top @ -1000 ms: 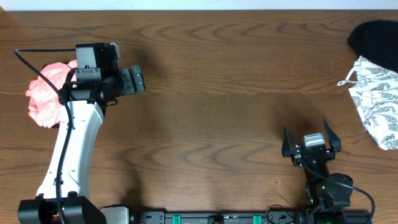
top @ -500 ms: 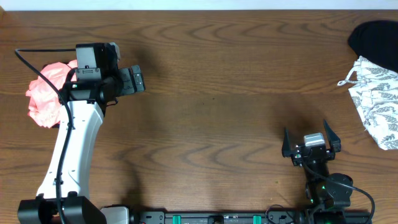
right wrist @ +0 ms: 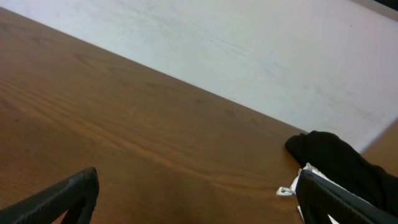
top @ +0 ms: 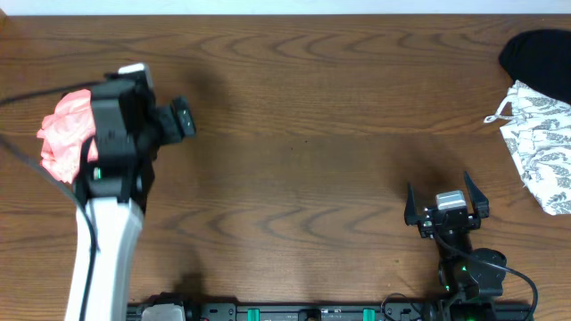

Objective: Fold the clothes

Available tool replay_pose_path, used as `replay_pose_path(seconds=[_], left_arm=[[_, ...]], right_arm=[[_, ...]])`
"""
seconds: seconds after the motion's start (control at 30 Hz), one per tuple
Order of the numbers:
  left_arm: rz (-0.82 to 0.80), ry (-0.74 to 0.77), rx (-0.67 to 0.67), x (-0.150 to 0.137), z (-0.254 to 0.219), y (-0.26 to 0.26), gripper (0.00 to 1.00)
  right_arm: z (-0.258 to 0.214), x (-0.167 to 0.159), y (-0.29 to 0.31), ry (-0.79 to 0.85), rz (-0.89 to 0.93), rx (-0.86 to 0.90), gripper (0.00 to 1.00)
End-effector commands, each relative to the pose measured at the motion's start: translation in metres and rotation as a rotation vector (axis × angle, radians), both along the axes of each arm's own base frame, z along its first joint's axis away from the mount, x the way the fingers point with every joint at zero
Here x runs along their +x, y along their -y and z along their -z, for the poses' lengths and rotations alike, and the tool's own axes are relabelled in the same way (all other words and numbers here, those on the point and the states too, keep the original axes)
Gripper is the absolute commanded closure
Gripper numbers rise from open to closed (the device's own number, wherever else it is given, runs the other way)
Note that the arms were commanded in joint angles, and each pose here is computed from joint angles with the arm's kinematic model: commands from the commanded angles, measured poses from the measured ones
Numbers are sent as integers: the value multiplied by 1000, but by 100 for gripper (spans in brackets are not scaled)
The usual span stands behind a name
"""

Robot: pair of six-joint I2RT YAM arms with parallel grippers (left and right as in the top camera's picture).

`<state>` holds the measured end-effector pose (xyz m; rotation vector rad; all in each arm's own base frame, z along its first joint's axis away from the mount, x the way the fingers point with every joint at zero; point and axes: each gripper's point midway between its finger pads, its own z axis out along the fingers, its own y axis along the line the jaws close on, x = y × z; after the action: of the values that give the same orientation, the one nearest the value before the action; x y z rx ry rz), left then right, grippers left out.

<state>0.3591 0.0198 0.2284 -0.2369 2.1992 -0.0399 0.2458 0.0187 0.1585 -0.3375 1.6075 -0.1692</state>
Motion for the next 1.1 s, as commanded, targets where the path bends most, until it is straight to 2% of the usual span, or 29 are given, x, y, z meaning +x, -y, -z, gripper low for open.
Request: replay_pose_path(seconds=[0.0,0.2,0.47,0.7,0.93,1.07], left_arm=[[-29,13,46,-22,22,-8,2],[-29,175,57,-51,44,-7,2],[-32,291,61,-85,66,-5,2],[-20,375,93,-99,69,-5,2],[-23,596,114,-104,60,-4,2],[-18,638,150,-108,50,-5,2]], right_arm=[[0,0,-1,-1,-1,15,1],[0,0,0,-1,0,15,1],[0,0,-1,-1,-1,15,1],[0,0,-1,-1,-1,15,1],[0,0,0,-1,0,15,1],[0,0,-1,-1,-1,15,1]])
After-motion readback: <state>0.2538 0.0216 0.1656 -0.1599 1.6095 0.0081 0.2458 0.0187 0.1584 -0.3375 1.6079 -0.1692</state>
